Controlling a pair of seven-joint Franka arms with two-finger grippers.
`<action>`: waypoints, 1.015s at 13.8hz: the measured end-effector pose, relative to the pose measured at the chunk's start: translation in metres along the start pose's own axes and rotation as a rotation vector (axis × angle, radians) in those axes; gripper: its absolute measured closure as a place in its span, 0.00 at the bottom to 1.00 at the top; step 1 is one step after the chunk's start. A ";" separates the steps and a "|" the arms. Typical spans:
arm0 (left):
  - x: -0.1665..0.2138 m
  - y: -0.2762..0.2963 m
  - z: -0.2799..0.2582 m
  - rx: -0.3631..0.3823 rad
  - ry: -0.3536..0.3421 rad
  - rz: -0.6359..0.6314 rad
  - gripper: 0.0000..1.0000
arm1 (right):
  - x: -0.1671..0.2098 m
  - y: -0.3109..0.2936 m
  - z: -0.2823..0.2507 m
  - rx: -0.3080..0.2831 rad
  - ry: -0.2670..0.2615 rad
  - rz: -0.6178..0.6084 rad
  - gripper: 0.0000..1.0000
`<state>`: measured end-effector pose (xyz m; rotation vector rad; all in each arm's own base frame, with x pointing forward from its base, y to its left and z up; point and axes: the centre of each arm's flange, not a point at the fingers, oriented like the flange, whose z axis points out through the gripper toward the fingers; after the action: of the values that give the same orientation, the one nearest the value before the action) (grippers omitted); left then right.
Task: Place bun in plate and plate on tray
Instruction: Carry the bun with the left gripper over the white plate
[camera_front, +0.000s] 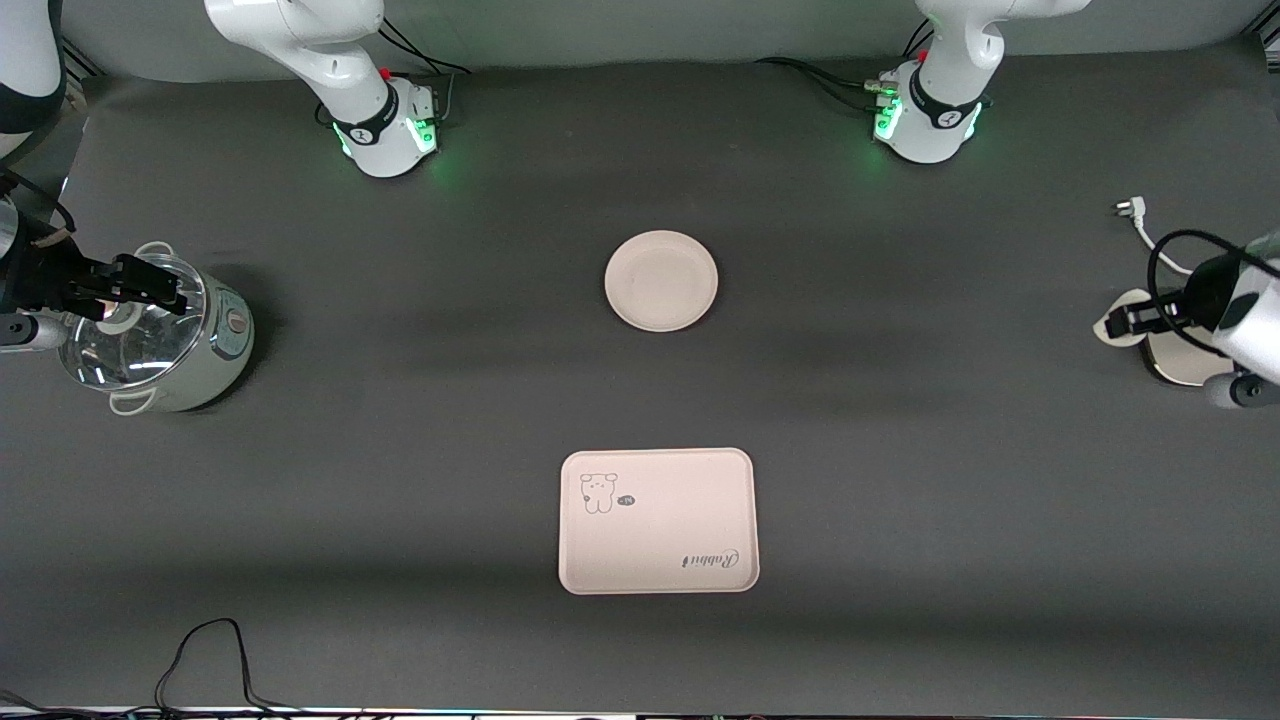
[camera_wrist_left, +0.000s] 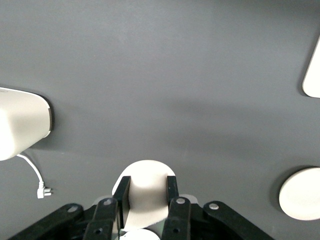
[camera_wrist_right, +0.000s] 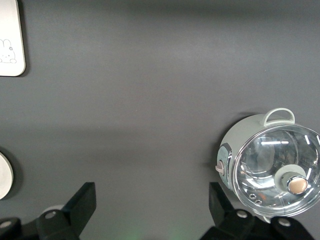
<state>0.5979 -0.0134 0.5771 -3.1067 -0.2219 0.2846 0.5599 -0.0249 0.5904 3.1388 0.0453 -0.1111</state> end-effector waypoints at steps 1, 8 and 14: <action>-0.008 0.014 -0.006 -0.003 0.007 -0.002 0.66 | 0.000 0.000 0.000 0.000 0.000 0.000 0.00; -0.091 0.245 0.003 -0.048 0.041 -0.165 0.66 | 0.000 0.000 0.000 0.000 0.000 0.000 0.00; -0.115 0.369 0.078 -0.100 0.019 -0.302 0.67 | 0.000 0.000 0.000 0.000 -0.001 0.000 0.00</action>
<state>0.5228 -0.3952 0.5110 -3.1073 -0.7155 0.2429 0.5599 -0.0249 0.5901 3.1388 0.0455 -0.1131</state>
